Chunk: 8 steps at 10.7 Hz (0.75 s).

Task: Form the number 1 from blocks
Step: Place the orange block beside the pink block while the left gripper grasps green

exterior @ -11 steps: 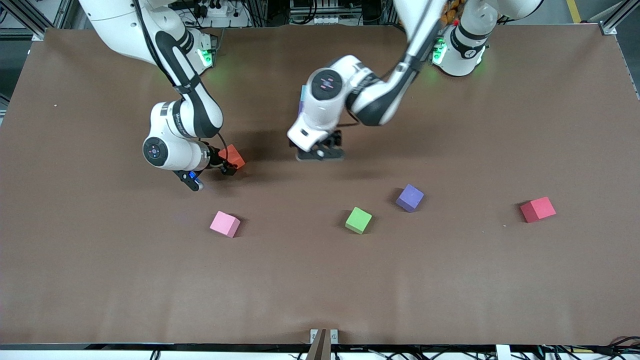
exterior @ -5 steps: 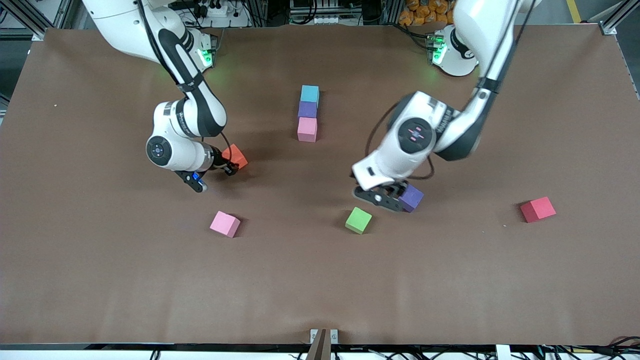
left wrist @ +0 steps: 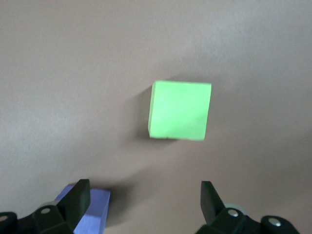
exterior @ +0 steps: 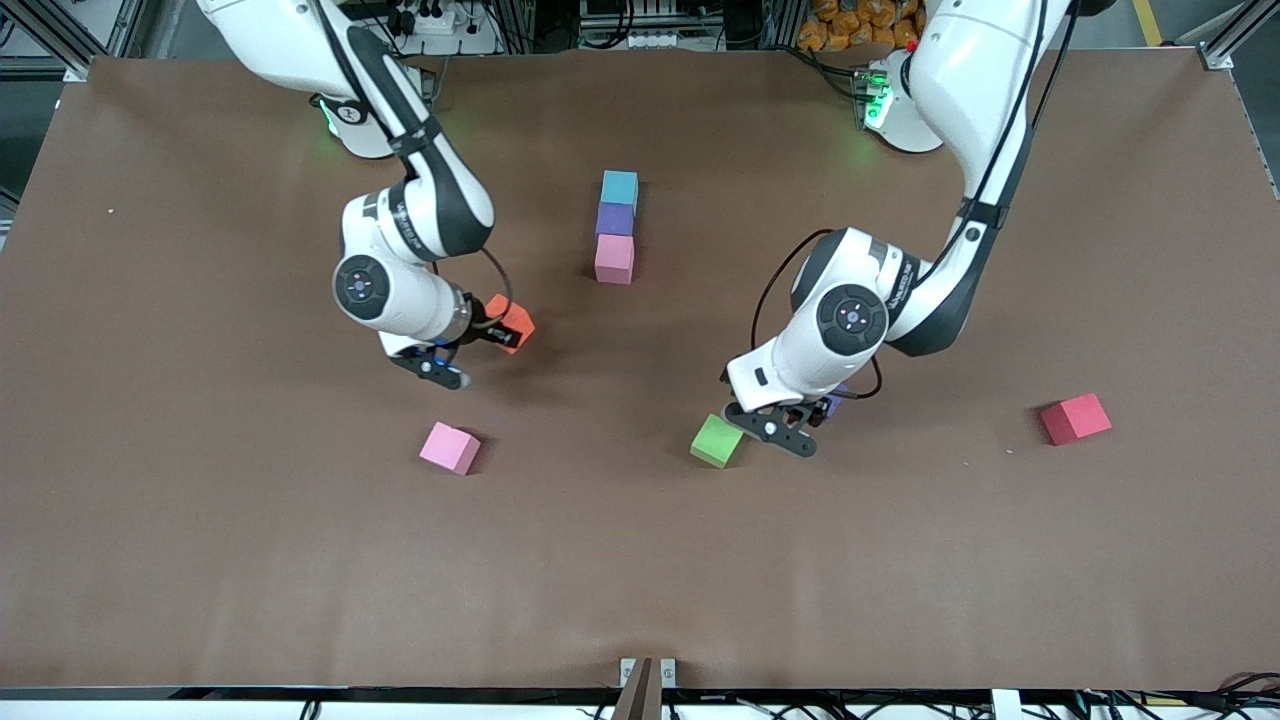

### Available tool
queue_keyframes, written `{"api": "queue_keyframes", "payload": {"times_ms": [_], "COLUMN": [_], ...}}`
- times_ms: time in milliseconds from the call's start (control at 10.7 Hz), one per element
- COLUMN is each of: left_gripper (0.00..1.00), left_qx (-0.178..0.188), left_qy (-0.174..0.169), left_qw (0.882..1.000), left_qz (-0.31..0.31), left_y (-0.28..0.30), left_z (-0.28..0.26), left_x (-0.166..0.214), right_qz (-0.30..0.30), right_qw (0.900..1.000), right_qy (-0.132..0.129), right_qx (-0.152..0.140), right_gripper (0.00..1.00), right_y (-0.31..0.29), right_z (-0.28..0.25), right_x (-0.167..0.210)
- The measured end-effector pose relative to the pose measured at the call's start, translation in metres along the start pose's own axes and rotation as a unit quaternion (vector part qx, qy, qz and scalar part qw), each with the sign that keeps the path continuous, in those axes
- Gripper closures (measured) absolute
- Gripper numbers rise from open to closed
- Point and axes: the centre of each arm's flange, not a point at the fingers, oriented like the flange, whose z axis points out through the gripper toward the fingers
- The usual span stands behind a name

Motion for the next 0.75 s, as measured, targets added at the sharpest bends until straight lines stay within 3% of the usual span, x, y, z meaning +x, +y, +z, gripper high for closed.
{"api": "queue_keyframes", "payload": {"times_ms": [280,746], "left_gripper": [0.0,0.0], "left_qx": [-0.003,-0.006], "left_qy": [0.023,0.04], "left_qw": [1.0,0.999], "left_qz": [-0.004,-0.025], "left_y": [0.009,0.025], "left_z": [0.011,0.043], "left_x": [0.019,0.025], "right_qz": [-0.075,-0.13], "right_qw": [0.997,0.991], "right_qy": [0.004,0.012], "right_qx": [0.002,-0.021], "right_gripper": [0.4,0.4], "right_y": [-0.043,-0.108], "right_z": [-0.005,0.035], "right_x": [-0.01,-0.031]}}
